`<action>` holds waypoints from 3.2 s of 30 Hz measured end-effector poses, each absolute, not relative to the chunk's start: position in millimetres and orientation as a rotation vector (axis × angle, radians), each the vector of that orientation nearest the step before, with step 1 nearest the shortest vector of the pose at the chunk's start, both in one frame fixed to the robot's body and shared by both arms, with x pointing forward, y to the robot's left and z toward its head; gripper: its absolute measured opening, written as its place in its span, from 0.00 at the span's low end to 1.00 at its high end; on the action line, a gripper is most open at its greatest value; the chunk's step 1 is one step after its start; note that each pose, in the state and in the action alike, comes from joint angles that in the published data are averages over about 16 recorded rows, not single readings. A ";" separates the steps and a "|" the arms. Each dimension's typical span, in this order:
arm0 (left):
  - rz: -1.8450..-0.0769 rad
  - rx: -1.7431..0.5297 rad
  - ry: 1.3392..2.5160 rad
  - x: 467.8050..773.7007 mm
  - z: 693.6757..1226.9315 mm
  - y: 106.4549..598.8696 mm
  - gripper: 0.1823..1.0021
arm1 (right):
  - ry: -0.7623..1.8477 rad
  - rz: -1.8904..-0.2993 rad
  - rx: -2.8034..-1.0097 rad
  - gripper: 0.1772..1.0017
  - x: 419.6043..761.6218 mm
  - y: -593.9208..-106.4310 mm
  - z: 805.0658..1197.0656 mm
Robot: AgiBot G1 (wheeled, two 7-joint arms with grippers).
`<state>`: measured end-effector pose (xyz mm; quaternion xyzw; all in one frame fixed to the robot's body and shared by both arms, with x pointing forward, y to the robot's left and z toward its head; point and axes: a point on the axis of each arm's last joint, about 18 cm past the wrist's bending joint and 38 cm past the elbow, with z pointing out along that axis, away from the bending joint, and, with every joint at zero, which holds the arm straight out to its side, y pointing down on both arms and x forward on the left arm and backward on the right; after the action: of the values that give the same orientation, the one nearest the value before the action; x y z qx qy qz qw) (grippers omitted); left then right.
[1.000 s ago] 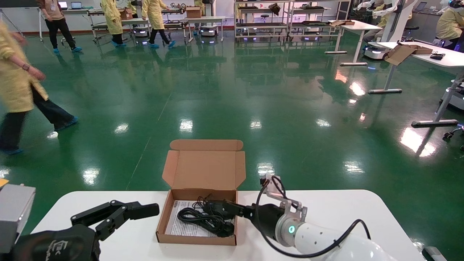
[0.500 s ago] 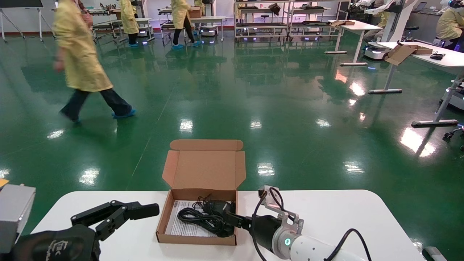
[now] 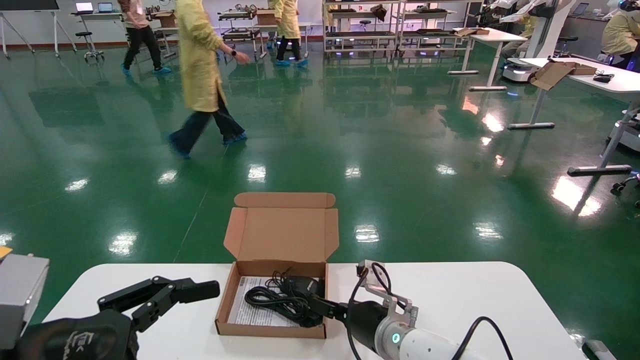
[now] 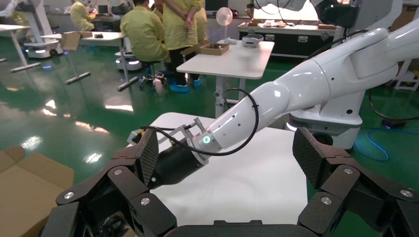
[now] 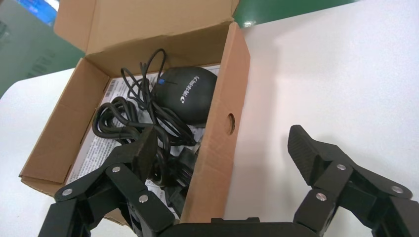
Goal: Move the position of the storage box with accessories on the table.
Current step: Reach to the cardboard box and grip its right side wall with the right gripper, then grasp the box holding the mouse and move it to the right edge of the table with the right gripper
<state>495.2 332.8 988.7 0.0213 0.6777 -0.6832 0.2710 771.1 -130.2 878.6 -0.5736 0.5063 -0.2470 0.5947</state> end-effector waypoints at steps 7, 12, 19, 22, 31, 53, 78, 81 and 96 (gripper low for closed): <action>-1.840 0.057 1.825 495.2 988.7 332.8 1.00 | 1.184 -0.577 -1.334 0.92 771.0 -131.0 875.9; -1.840 0.057 1.825 495.2 988.7 332.8 1.00 | 1.191 -0.578 -1.337 0.85 771.0 -132.3 873.0; -1.840 0.057 1.825 495.2 988.7 332.8 1.00 | 1.199 -0.579 -1.338 0.69 771.1 -133.8 870.5; -1.840 0.057 1.825 495.2 988.7 332.8 1.00 | 1.202 -0.579 -1.337 0.60 771.3 -134.5 870.1; -1.840 0.057 1.825 495.2 988.7 332.8 1.00 | 1.209 -0.583 -1.335 0.35 772.0 -136.9 869.4; -1.840 0.057 1.825 495.2 988.7 332.8 1.00 | 1.196 -0.636 -1.360 0.04 774.9 -159.2 886.0; -1.840 0.057 1.825 495.2 988.7 332.8 1.00 | 1.066 -0.930 -1.406 0.03 720.2 -326.1 1004.6; -1.840 0.057 1.825 495.2 988.7 332.8 1.00 | 1.069 -0.980 -1.397 0.03 704.8 -355.6 1016.9; -1.840 0.057 1.825 495.2 988.7 332.8 1.00 | 1.200 -1.156 -1.338 0.03 641.5 -475.5 1000.3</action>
<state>495.2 332.8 988.7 0.0213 0.6777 -0.6832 0.2710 641.5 -475.5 1000.3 -0.5487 0.4921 -0.4742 0.4815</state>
